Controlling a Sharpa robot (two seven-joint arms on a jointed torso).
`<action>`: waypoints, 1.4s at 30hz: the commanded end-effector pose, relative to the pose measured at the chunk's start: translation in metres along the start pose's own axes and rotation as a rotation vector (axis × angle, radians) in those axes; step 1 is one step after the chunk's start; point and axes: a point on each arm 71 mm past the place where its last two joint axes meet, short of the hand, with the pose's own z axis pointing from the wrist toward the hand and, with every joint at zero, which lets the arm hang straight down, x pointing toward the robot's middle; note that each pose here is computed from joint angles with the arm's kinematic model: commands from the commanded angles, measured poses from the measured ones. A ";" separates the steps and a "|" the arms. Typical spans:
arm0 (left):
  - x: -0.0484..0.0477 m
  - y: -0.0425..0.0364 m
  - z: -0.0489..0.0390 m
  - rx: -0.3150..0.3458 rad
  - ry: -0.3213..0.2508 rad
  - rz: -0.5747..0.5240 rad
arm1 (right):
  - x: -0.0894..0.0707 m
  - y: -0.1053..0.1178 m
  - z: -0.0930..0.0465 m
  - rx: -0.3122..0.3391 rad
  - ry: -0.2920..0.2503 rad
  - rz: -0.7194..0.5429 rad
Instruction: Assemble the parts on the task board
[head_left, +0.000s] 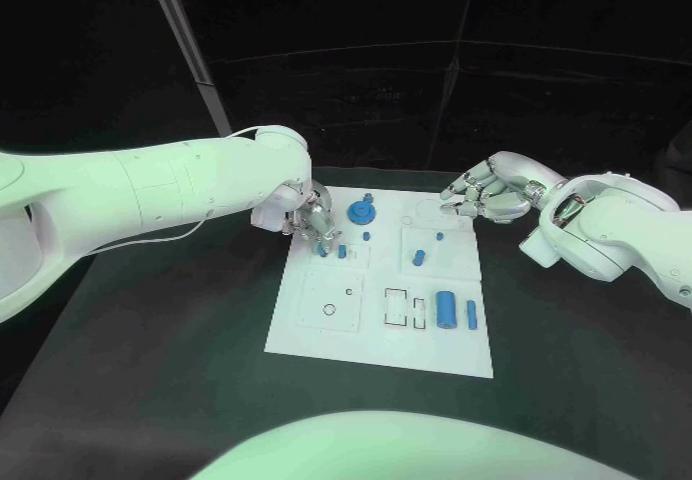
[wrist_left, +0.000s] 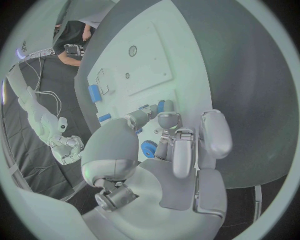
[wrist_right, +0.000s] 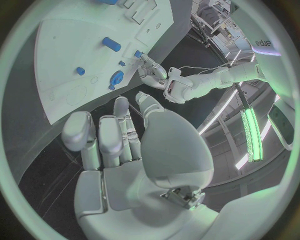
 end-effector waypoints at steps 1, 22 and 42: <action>0.0029 -0.0017 0.0018 0.000 0.018 0.008 | 0.000 0.002 0.000 -0.012 0.001 0.003; 0.0033 -0.0024 0.0026 -0.003 0.034 0.017 | 0.000 0.002 0.000 -0.012 0.003 0.003; 0.0027 -0.0003 0.0030 -0.009 0.043 0.019 | 0.000 0.002 0.001 -0.013 0.003 0.003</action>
